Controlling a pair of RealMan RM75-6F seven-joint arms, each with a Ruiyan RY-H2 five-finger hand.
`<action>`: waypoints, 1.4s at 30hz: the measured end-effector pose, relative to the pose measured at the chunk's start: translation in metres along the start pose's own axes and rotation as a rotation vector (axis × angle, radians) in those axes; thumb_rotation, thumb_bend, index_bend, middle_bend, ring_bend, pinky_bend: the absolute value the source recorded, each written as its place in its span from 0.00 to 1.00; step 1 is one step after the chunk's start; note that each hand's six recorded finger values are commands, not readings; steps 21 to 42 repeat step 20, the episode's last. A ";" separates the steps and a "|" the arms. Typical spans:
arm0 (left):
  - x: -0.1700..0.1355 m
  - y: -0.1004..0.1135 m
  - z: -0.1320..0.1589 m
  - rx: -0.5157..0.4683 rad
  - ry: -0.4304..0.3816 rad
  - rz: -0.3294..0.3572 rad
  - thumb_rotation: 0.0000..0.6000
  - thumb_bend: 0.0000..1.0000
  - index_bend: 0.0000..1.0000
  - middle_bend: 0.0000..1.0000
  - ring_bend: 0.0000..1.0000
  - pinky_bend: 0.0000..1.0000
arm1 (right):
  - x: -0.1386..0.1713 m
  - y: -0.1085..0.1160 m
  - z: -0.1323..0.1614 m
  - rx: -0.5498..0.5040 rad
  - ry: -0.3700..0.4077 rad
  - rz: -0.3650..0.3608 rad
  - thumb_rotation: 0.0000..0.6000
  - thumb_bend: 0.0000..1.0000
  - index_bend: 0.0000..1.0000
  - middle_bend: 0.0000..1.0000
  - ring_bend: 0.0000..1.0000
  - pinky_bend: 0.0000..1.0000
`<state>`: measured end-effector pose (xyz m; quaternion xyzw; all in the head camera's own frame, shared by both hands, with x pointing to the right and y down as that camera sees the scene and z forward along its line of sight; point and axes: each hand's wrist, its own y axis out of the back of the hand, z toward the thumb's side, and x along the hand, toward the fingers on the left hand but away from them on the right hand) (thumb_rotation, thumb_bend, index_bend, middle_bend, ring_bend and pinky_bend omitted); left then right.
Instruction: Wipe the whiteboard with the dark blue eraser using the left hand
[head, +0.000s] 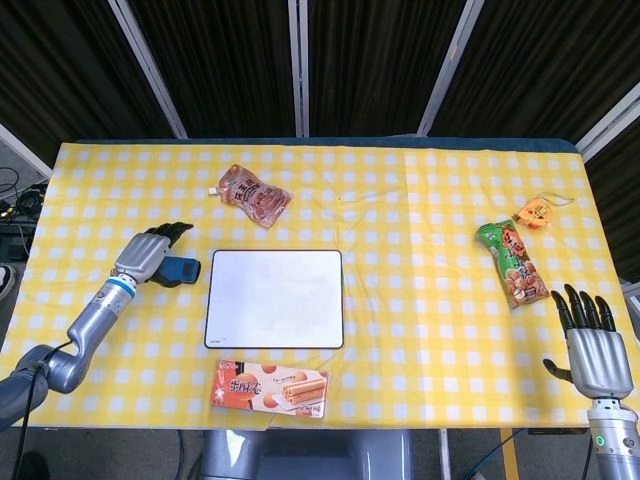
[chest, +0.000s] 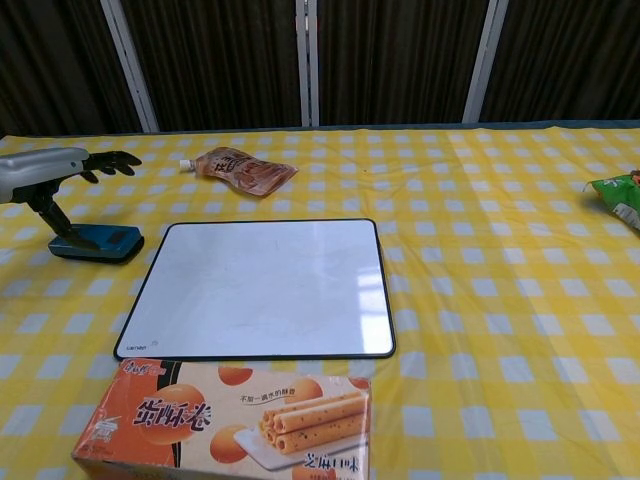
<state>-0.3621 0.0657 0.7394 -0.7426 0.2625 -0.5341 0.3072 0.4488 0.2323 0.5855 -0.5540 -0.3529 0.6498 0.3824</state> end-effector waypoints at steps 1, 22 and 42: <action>-0.003 0.005 -0.001 -0.007 -0.006 0.019 1.00 0.00 0.00 0.00 0.00 0.00 | 0.000 0.001 0.000 -0.003 0.002 -0.002 1.00 0.00 0.00 0.00 0.00 0.00; -0.176 0.061 -0.019 -0.020 0.296 0.269 1.00 0.00 0.00 0.00 0.00 0.00 | 0.006 0.022 -0.002 -0.065 0.033 -0.051 1.00 0.00 0.00 0.00 0.00 0.00; -0.176 0.061 -0.019 -0.020 0.296 0.269 1.00 0.00 0.00 0.00 0.00 0.00 | 0.006 0.022 -0.002 -0.065 0.033 -0.051 1.00 0.00 0.00 0.00 0.00 0.00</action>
